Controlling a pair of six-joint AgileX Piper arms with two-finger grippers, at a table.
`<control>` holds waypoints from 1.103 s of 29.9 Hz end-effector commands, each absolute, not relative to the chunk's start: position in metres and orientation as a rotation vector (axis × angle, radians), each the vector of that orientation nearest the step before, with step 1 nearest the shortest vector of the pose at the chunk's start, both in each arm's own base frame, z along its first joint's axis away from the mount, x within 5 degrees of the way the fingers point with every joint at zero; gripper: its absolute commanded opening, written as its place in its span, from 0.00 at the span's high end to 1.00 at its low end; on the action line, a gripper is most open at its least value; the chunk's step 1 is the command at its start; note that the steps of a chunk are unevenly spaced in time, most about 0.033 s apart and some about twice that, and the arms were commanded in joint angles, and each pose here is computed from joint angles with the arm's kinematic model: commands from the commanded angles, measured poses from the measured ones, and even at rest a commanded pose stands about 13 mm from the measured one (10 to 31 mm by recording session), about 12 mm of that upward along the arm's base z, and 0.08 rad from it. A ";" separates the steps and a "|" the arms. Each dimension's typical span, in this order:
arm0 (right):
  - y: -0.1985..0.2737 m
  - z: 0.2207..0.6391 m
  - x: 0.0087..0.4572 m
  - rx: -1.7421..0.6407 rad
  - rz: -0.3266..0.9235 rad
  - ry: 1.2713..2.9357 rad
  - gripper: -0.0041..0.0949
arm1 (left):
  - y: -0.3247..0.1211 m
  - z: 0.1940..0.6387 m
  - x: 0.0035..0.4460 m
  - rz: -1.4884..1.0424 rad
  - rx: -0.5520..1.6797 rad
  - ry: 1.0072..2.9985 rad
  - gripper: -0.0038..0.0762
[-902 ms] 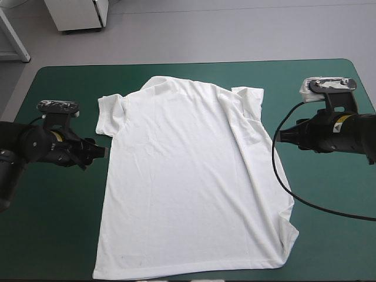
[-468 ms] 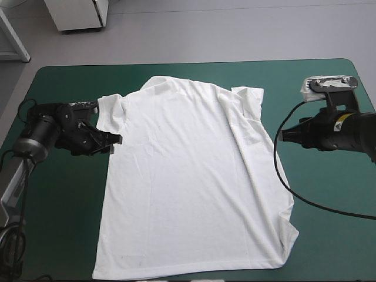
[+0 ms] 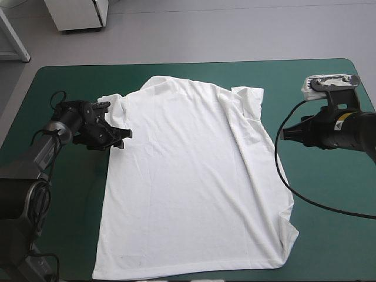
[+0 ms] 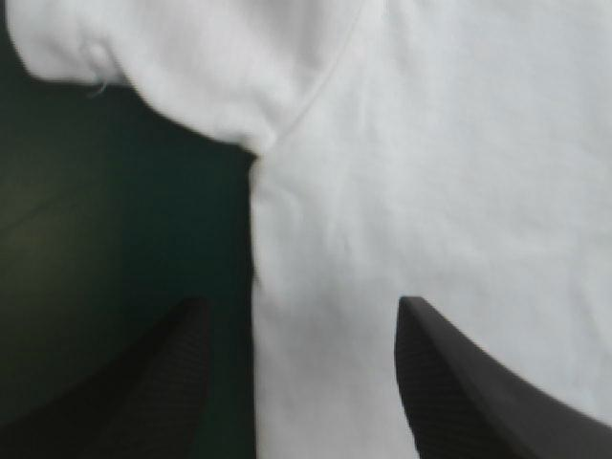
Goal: Fold the cloth
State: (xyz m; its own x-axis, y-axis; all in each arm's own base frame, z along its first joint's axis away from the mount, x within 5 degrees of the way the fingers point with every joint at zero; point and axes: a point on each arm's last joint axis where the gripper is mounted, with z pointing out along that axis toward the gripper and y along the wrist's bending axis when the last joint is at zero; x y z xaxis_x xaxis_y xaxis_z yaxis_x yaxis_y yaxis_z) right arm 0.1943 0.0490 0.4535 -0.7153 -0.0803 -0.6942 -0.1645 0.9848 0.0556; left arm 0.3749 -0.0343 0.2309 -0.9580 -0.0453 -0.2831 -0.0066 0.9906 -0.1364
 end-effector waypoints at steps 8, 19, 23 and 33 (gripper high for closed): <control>0.046 0.467 0.194 -0.163 0.126 2.280 0.63 | -0.033 0.227 0.398 -0.163 -0.057 2.878 0.64; 0.057 0.442 0.238 -0.166 0.108 2.361 0.62 | -0.034 0.228 0.394 -0.170 -0.024 2.908 0.96; 0.064 0.427 0.265 -0.163 0.113 2.360 0.62 | -0.035 0.228 0.394 -0.164 -0.006 2.911 0.96; 0.065 0.378 0.352 -0.139 0.155 2.482 0.48 | -0.037 0.242 0.401 -0.177 -0.003 2.858 0.96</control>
State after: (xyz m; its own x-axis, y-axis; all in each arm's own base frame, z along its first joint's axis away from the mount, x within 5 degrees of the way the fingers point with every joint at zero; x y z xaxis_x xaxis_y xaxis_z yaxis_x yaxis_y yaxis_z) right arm 0.3380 0.0659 0.3611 -0.8511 -0.0655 -0.5209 -0.1233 0.9894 0.0770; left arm 0.3988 -0.0295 0.2172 -0.9798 -0.0100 -0.2000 0.0070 0.9964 -0.0842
